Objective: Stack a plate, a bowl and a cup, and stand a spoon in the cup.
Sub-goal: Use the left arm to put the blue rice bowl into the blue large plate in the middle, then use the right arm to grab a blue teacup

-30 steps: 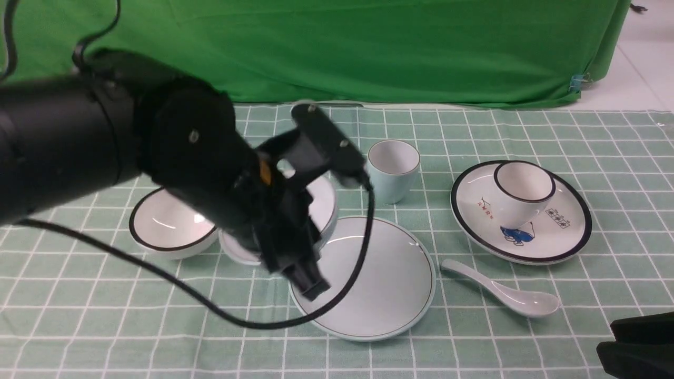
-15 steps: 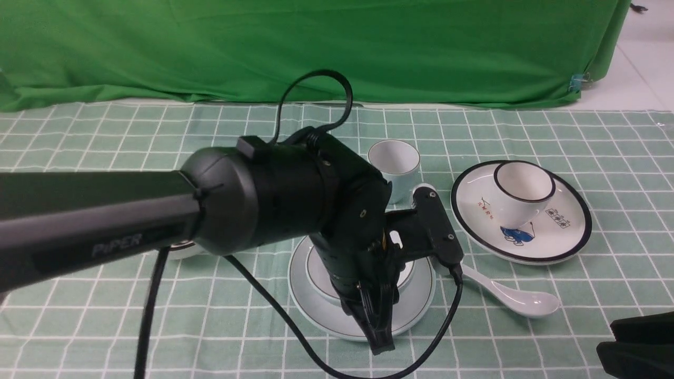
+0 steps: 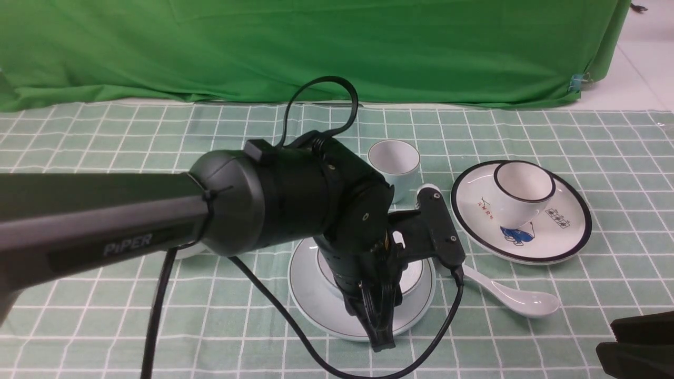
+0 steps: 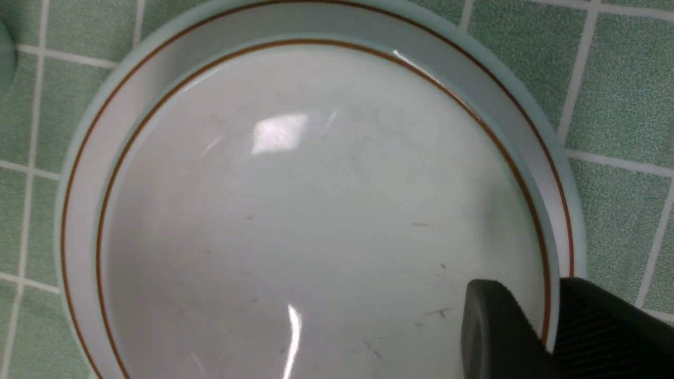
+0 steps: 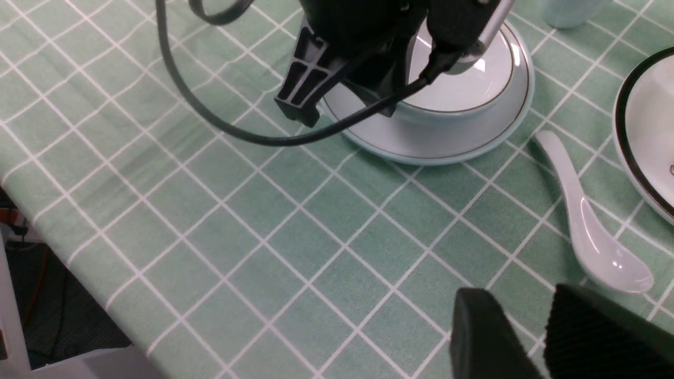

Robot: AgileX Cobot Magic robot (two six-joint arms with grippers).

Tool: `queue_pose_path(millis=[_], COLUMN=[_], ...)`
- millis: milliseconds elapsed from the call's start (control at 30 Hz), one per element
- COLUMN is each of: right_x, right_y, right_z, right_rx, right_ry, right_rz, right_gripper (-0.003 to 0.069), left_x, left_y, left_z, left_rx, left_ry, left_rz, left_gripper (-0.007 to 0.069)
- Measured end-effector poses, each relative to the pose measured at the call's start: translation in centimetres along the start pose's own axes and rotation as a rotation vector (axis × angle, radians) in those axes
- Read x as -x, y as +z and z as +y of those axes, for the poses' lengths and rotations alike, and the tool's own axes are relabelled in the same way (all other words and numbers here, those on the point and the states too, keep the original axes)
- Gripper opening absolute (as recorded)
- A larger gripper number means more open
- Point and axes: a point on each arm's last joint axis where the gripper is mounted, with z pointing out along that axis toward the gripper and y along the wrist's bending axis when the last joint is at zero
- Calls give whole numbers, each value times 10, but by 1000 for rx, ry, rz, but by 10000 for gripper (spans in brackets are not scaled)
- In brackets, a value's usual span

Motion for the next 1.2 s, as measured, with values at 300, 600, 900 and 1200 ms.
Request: queue_pose_path(millis=[300,600,900,1200], right_x=[2,35,115,171], right_y=[0,14,91,195], right_z=[0,-4,-30,-74], right_rx=[-4,10,28,60], right_ry=[18,49,-55,-136], right_rz=[-22,80,269,424], right_gripper=[314,347,347,372], left_x=[3,-5,-94,-180], left_y=[-18,-130,-223,-234], left_z=[-1,-9,-38,-110], left_rx=[2,37,179,264], left_ry=[-111,-312,-553,-618], left_rz=[-49,-300,-556,-918], left_gripper=[357,342,16,10])
